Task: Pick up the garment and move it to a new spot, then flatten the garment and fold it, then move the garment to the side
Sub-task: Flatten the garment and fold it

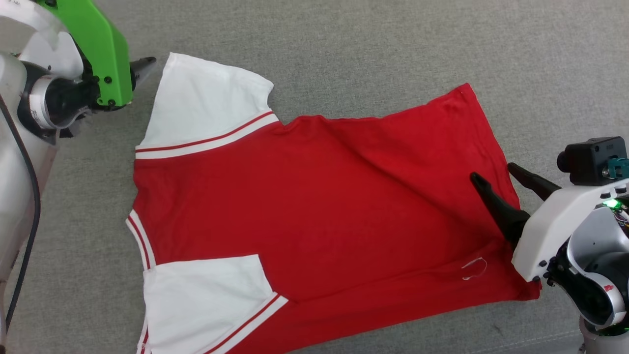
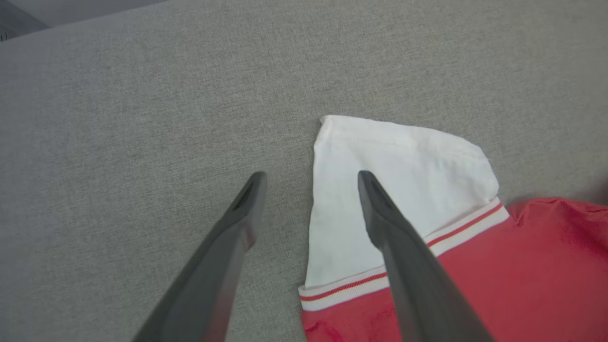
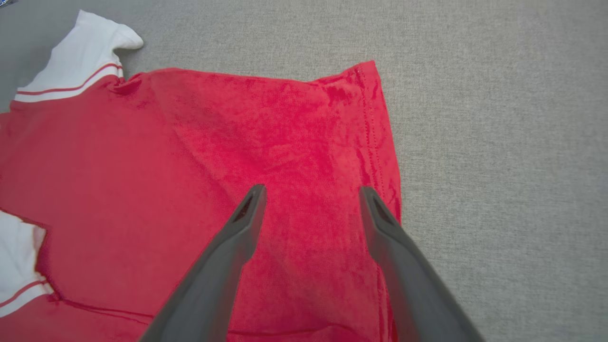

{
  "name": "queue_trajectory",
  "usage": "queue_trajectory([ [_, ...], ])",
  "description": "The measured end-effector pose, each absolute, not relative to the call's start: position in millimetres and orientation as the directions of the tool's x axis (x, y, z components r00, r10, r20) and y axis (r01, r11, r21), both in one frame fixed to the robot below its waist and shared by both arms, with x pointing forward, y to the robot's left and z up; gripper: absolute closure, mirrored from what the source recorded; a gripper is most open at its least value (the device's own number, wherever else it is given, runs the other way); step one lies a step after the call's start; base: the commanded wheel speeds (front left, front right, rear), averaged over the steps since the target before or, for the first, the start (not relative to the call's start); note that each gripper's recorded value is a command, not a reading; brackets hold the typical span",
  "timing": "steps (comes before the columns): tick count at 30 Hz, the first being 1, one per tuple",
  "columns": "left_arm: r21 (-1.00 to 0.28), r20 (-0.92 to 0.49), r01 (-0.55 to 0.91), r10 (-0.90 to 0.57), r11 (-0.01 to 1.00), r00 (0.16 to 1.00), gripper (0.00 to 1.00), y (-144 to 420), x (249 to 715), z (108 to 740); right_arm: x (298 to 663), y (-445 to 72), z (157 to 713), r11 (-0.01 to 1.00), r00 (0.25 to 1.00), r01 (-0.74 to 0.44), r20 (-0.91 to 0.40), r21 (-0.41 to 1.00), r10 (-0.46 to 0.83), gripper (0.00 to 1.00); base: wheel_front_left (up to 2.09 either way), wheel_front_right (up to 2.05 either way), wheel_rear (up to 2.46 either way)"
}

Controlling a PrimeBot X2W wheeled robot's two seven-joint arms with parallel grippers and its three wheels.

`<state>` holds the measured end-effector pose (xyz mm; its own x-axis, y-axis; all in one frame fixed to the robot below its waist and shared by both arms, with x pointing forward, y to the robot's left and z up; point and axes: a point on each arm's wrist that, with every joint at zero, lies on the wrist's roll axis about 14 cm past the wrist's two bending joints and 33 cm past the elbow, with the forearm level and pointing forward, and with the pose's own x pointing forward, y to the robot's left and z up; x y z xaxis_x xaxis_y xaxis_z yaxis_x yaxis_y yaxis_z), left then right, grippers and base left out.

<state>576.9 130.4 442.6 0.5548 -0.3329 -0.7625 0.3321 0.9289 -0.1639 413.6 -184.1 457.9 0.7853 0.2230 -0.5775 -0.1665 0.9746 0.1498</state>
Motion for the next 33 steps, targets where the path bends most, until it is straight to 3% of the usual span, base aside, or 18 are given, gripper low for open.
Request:
queue_trajectory([
  [9,-0.208,-0.82,0.329,-0.348,0.921,0.454,0.0,106.8,594.7,386.7,414.7,-198.9,437.3,0.983,0.763,-0.123,-0.621,0.134,0.18,0.0,0.0,0.0,0.0],
  [18,-0.173,-0.844,0.346,-0.32,0.922,0.431,0.0,105.8,603.6,363.4,413.4,-194.1,424.8,0.979,0.742,-0.125,-0.639,0.164,0.202,0.0,0.0,0.0,0.0],
  [19,-0.174,-0.849,0.348,-0.319,0.921,0.421,0.66,106.3,602.6,361.6,413.5,-193.9,424.1,0.978,0.741,-0.126,-0.64,0.164,0.203,0.0,0.0,0.0,0.0],
  [21,-0.183,-0.856,0.351,-0.325,0.918,0.403,1.0,105.6,601.6,361.5,413.9,-193.9,423.3,0.978,0.74,-0.127,-0.641,0.164,0.204,0.0,0.0,0.0,0.0],
  [24,-0.206,-0.853,0.347,-0.342,0.915,0.394,1.0,103.1,599.4,362.5,415.8,-194.3,424.3,0.978,0.744,-0.129,-0.636,0.162,0.204,0.0,0.0,0.0,0.0],
  [33,-0.249,-0.788,0.34,-0.394,0.907,0.473,1.0,97.8,594.0,386.1,422.9,-202.0,442.9,0.979,0.759,-0.135,-0.619,0.154,0.202,0.0,0.0,0.0,0.0],
])
